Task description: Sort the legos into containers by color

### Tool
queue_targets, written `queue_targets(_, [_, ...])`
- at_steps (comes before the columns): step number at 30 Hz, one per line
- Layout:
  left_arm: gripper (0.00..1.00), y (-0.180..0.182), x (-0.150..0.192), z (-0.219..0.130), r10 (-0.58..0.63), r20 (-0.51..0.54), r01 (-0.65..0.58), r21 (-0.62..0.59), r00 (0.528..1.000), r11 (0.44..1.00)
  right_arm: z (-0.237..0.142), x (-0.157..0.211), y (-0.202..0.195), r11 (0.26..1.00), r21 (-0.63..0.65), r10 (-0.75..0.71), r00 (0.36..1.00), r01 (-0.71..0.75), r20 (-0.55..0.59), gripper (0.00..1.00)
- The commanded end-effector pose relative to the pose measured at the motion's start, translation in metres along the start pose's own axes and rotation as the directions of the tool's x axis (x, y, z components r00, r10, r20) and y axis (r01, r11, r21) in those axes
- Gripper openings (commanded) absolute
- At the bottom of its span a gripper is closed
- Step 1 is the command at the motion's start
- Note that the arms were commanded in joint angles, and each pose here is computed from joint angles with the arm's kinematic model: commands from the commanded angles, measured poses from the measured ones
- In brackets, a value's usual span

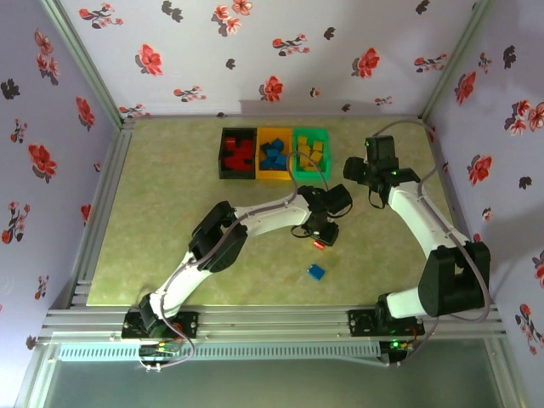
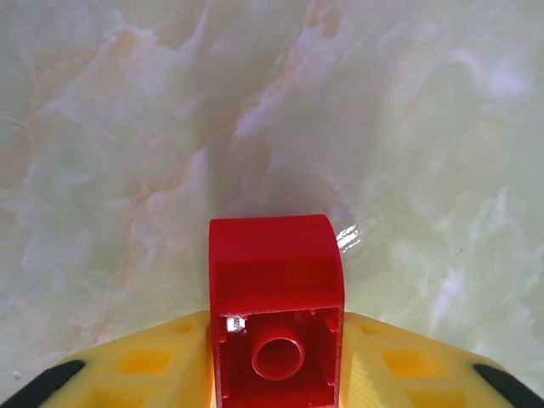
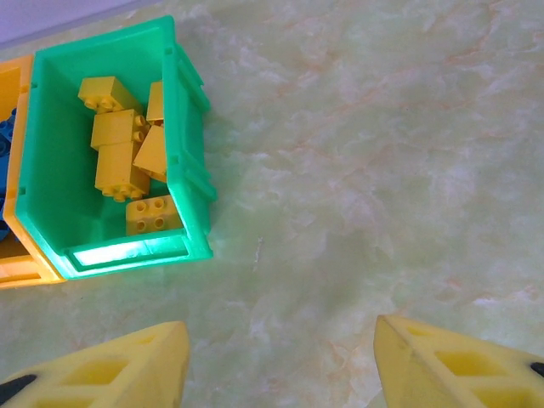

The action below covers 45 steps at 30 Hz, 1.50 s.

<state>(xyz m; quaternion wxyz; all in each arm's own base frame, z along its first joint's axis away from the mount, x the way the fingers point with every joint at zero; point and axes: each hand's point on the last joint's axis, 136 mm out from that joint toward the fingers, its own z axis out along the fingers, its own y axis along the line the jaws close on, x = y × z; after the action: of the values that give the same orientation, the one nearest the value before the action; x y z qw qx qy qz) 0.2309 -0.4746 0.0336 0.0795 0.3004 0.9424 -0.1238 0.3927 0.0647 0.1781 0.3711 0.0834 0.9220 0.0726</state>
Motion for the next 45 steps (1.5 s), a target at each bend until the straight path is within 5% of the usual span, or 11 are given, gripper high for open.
queue_targets(1, [0.35,0.003,0.002,0.004,0.012,-0.017,-0.012,-0.029,1.0,1.0,-0.007,-0.001,-0.007,1.0,0.021,0.006,1.0,-0.006,0.015,0.6])
queue_targets(13, [0.3,0.046,-0.02,-0.053,0.02,0.084,-0.014,-0.071,0.996,0.997,-0.011,0.003,-0.013,0.999,0.039,0.0,1.0,-0.001,0.016,0.6])
queue_targets(31, [0.31,0.239,-0.059,-0.174,-0.175,0.313,0.263,-0.266,0.933,0.927,-0.01,0.014,-0.004,1.0,-0.024,0.012,1.0,-0.012,-0.013,0.59])
queue_targets(45, [0.36,0.337,-0.106,-0.175,-0.282,0.402,0.406,-0.265,0.871,0.875,-0.008,0.057,0.056,0.978,-0.149,-0.162,0.982,0.146,-0.099,0.59])
